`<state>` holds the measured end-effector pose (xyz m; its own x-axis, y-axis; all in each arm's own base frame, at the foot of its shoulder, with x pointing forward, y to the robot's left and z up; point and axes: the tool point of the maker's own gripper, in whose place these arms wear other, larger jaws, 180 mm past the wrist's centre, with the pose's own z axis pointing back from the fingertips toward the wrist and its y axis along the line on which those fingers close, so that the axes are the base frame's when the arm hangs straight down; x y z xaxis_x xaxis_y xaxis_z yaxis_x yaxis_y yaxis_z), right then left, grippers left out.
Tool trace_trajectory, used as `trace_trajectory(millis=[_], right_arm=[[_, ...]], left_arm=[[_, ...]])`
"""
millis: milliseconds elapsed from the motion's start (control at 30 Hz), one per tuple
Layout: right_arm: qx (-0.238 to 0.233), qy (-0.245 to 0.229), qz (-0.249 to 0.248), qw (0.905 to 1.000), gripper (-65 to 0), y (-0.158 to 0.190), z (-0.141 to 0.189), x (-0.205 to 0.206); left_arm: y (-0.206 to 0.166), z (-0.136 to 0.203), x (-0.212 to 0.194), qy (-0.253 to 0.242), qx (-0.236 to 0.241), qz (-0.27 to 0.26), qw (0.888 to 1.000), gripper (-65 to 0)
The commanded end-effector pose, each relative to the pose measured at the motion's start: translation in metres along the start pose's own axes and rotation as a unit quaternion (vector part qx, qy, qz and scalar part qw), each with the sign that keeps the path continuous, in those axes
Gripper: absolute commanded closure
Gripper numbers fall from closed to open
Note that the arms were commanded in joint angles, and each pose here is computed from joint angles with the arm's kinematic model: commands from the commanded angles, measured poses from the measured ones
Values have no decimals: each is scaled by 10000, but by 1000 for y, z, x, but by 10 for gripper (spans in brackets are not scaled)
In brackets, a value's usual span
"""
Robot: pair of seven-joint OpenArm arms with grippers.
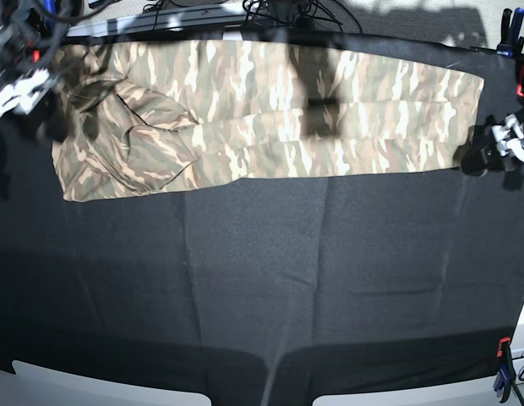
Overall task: Layout the t-shirt on the table in an organized manner, then fold the t-shirt properly
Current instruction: 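Release the shirt and move both grippers outward, then grasp the strip's end with the left gripper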
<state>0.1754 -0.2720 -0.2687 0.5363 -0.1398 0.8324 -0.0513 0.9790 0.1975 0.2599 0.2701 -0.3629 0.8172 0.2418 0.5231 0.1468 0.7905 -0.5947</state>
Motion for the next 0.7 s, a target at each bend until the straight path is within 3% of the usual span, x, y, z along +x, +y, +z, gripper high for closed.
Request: trace_trajectory(millis=[0, 267, 567, 667], right_arm=[[61, -162, 90, 9998, -303, 5, 4, 8], [354, -115, -187, 9991, -303, 35, 20, -7], [857, 183, 263, 9958, -303, 77, 27, -10], [1083, 199, 277, 9935, -303, 90, 23, -10]], left_arm=[[2, 7, 13, -148, 29, -121, 9998, -450], [15, 6, -8, 168, 283, -374, 9988, -450], [28, 10, -39, 559, 541, -335, 9964, -450], [27, 12, -48, 469, 475, -169, 9976, -450]])
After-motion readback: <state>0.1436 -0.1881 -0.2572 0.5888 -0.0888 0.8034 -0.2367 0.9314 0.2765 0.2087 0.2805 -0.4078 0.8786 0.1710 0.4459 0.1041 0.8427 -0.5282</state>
